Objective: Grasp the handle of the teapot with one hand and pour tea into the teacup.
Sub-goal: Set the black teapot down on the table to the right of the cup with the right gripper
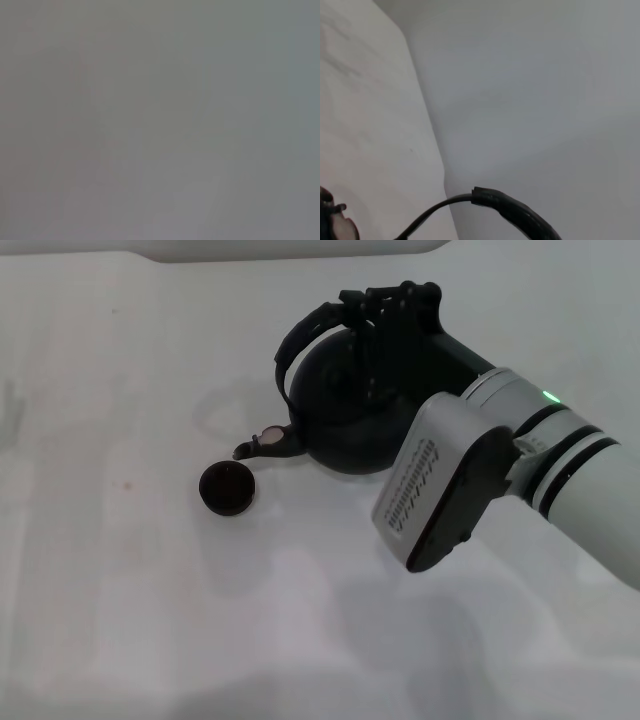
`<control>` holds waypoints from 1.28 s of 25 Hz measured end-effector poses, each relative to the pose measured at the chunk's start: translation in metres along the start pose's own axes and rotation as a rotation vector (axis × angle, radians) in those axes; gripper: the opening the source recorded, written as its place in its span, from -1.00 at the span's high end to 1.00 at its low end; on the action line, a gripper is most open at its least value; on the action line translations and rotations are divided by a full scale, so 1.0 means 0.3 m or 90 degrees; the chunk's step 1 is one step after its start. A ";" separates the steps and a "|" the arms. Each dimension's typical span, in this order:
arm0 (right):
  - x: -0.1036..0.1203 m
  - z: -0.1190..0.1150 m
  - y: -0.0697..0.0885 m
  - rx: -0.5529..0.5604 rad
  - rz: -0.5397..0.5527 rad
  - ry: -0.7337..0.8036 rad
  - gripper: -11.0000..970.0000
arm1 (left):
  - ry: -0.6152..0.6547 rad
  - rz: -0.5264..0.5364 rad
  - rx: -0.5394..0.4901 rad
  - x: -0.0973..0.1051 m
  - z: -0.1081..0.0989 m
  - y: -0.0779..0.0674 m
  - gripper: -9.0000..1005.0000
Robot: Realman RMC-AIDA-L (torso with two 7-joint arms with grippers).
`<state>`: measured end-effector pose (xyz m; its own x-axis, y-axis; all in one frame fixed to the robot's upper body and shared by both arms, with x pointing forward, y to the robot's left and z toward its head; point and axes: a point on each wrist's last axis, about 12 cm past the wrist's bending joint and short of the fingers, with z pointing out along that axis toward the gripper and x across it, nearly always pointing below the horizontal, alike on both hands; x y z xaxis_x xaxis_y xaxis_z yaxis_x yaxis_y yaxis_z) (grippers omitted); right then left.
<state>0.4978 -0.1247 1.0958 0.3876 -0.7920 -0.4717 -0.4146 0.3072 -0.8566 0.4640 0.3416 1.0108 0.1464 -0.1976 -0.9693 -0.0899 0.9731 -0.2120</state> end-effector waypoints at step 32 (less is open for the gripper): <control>0.240 -0.085 -0.052 0.024 0.335 0.151 0.78 | 0.002 0.000 0.008 -0.003 0.039 -0.014 -0.78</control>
<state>0.5111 -0.2002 1.0806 -0.0594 -0.6226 -0.7803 -0.4707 0.7068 -0.5281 0.4759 0.3392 1.0139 0.1427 -0.1975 -0.9698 -0.0778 0.9746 -0.2100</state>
